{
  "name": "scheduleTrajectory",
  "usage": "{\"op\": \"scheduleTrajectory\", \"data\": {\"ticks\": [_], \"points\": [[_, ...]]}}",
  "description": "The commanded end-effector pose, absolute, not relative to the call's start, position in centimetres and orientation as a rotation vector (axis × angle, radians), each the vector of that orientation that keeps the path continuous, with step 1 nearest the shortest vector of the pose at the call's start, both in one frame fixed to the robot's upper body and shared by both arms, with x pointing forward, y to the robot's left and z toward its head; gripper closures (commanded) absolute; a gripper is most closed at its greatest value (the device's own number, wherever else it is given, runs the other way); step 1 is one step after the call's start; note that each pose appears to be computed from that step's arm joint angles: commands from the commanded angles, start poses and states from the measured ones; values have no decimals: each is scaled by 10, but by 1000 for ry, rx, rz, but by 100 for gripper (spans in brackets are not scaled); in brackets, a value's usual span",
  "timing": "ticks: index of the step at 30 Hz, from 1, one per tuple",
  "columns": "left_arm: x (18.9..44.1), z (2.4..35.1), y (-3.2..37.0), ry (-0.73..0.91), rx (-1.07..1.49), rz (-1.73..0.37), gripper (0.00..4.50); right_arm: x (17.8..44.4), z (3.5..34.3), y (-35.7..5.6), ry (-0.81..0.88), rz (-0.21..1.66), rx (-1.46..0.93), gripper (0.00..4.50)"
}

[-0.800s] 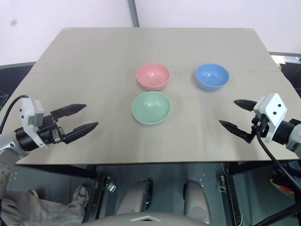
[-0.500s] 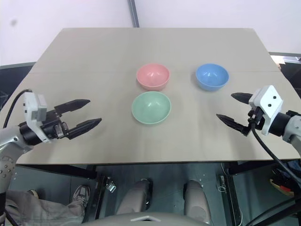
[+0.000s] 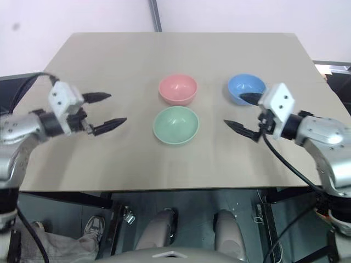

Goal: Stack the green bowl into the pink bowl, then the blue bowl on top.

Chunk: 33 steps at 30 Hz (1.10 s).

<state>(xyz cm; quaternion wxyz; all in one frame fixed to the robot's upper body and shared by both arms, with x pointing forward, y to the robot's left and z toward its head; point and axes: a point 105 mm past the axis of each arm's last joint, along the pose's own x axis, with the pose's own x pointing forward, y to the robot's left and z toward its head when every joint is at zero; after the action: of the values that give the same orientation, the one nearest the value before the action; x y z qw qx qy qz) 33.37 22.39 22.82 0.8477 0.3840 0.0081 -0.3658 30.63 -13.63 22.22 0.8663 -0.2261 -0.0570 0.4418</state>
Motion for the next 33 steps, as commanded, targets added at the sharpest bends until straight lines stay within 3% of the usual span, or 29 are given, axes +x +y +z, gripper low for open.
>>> {"op": "scheduleTrajectory", "data": {"ticks": [1,5,12,18,25,27,33], "points": [[348,232,221,16,1042,-820,0,311,229,-134,-149,896,-509,7],[379,238,213,39,1333,-832,0,314,230,-126,-165,895,-542,7],[413,240,181,1,1579,-915,0,306,233,-122,-150,910,-570,7],[429,239,152,-19,1733,-962,0,287,230,-139,-106,872,-591,7],[436,217,129,-33,1864,-1014,0,280,232,-144,-110,817,-584,7],[437,211,130,-21,1898,-1015,77,279,233,-145,-110,805,-586,0],[441,211,133,-19,1924,-985,380,277,234,-147,-111,786,-588,0]]}}
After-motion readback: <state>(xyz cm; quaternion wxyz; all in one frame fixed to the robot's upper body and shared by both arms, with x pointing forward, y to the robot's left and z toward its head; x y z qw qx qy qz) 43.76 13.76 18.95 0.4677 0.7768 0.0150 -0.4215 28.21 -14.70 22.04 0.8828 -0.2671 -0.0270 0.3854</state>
